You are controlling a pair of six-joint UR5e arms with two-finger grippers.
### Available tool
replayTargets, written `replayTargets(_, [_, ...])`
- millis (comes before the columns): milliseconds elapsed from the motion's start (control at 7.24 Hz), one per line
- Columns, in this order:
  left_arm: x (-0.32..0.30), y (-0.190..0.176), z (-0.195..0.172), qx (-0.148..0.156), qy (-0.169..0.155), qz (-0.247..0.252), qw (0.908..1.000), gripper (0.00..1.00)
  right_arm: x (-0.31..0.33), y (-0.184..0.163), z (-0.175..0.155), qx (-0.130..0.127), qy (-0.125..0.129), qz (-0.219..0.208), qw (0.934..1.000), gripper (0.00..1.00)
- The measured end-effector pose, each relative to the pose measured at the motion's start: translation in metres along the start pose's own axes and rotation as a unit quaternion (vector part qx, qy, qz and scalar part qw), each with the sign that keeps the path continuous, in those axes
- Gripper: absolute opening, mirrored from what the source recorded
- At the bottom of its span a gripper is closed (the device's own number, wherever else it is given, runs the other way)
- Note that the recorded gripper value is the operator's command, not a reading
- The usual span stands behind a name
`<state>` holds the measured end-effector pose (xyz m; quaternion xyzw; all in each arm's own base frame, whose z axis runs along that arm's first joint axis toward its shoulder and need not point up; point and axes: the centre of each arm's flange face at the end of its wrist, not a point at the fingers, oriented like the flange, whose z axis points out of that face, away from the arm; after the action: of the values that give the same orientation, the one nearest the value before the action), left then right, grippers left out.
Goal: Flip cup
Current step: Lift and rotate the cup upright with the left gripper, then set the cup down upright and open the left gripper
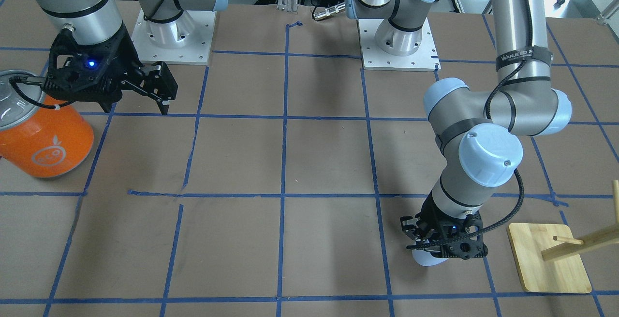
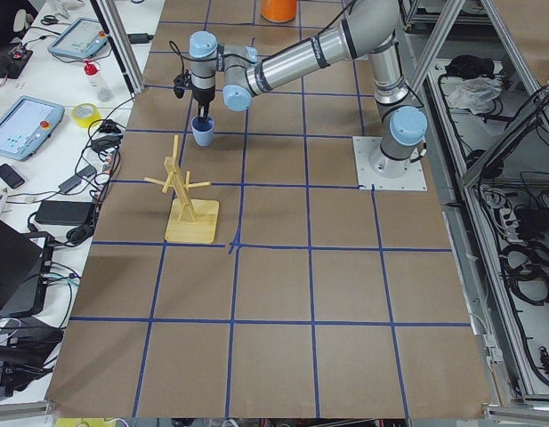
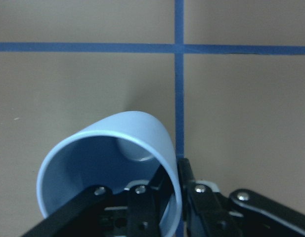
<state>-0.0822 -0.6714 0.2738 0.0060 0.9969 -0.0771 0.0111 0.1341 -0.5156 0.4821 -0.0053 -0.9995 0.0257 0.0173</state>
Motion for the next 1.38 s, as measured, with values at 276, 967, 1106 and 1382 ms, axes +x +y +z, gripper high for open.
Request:
replayTargets(276, [-0.014, 0.000, 0.012, -0.008, -0.013, 0.004, 0.9999, 0.00, 0.000, 0.000, 0.000, 0.000, 0.000, 0.000, 1.0000, 1.00])
replayTargets(967, [-0.017, 0.002, 0.025, -0.018, -0.016, 0.006, 0.9997, 1.00, 0.000, 0.000, -0.001, 0.002, 0.001, 0.000, 1.0000, 1.00])
replayTargets(1106, [-0.017, 0.001, 0.016, -0.011, -0.017, 0.008, 0.9998, 1.00, 0.000, 0.000, -0.001, 0.002, 0.001, 0.000, 1.0000, 1.00])
replayTargets(1382, [-0.011, 0.004, -0.025, 0.013, -0.022, 0.016, 0.9996, 1.00, 0.000, 0.000, -0.001, 0.002, 0.000, 0.001, 1.0000, 1.00])
